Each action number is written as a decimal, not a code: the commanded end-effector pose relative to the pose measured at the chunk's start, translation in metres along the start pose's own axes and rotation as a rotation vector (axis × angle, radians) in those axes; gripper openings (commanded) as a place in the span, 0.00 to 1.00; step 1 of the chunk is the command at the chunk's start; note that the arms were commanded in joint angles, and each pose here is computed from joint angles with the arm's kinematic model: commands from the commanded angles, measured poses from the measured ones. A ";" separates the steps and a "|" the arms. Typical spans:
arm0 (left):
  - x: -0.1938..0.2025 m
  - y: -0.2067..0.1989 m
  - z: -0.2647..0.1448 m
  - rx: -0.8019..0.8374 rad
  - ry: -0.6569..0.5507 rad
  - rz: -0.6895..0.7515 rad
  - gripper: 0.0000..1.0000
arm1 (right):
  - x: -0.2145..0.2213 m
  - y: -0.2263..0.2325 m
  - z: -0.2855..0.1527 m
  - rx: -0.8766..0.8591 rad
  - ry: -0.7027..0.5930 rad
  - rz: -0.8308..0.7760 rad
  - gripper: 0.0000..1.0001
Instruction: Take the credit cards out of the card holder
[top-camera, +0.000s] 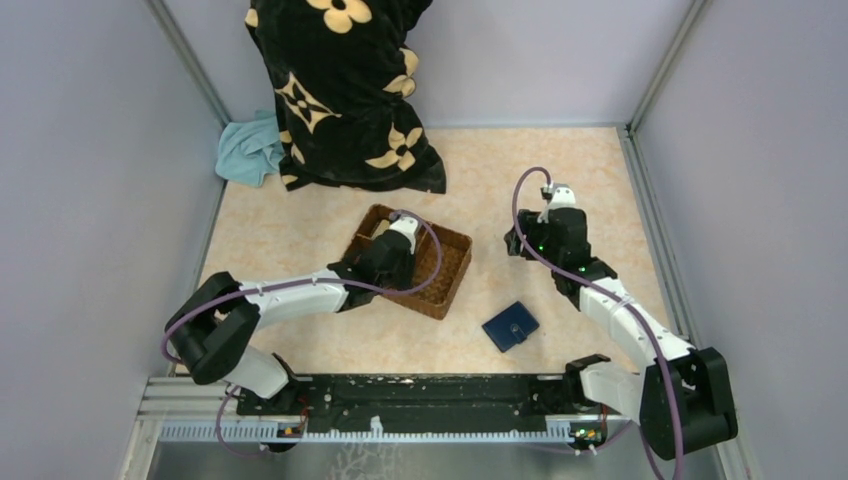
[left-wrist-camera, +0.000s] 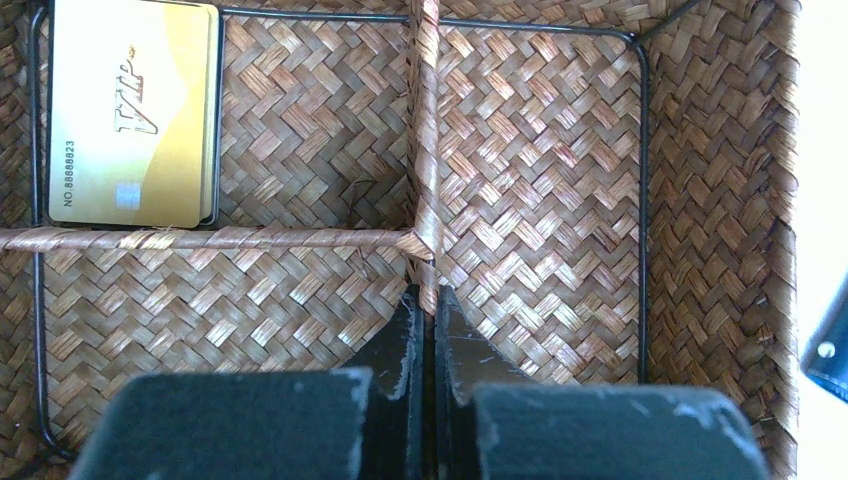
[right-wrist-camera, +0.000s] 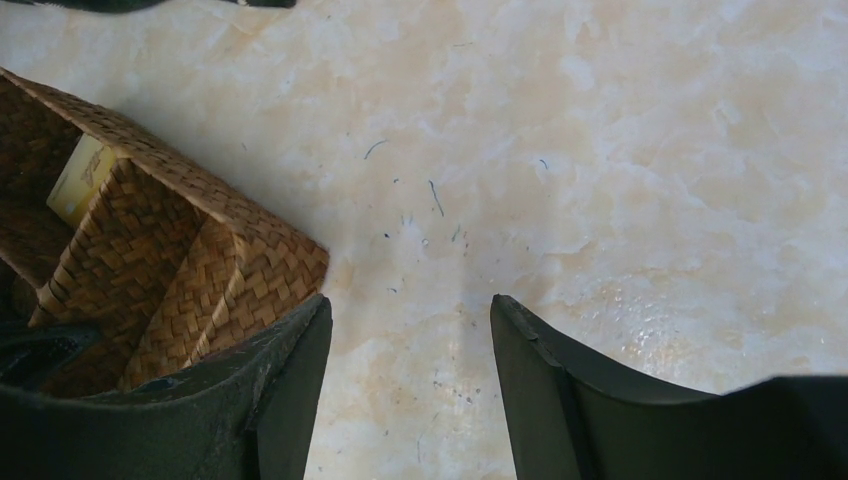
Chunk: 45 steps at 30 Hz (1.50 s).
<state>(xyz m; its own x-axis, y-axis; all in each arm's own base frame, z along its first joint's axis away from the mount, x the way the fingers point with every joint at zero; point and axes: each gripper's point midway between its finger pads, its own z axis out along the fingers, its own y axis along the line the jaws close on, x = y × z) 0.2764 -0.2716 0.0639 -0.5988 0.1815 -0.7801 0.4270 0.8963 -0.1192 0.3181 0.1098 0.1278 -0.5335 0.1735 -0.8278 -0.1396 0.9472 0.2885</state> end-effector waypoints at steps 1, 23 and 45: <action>0.012 0.026 -0.003 -0.152 0.018 -0.116 0.00 | -0.031 0.016 0.000 -0.056 -0.088 0.001 0.60; -0.048 0.025 -0.025 -0.139 -0.213 -0.133 0.76 | -0.013 0.016 -0.032 -0.066 -0.056 0.053 0.63; 0.001 -0.186 -0.024 0.623 -0.156 0.322 0.70 | -0.005 -0.038 -0.050 0.079 -0.090 0.335 0.27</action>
<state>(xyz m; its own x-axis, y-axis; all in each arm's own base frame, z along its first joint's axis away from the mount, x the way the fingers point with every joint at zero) 0.1826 -0.4060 0.0890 -0.3111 0.3339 -0.8898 0.8735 0.4694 -0.1292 0.2729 0.0616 0.1068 -0.5275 0.5153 -0.6754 0.1630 0.8417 0.5148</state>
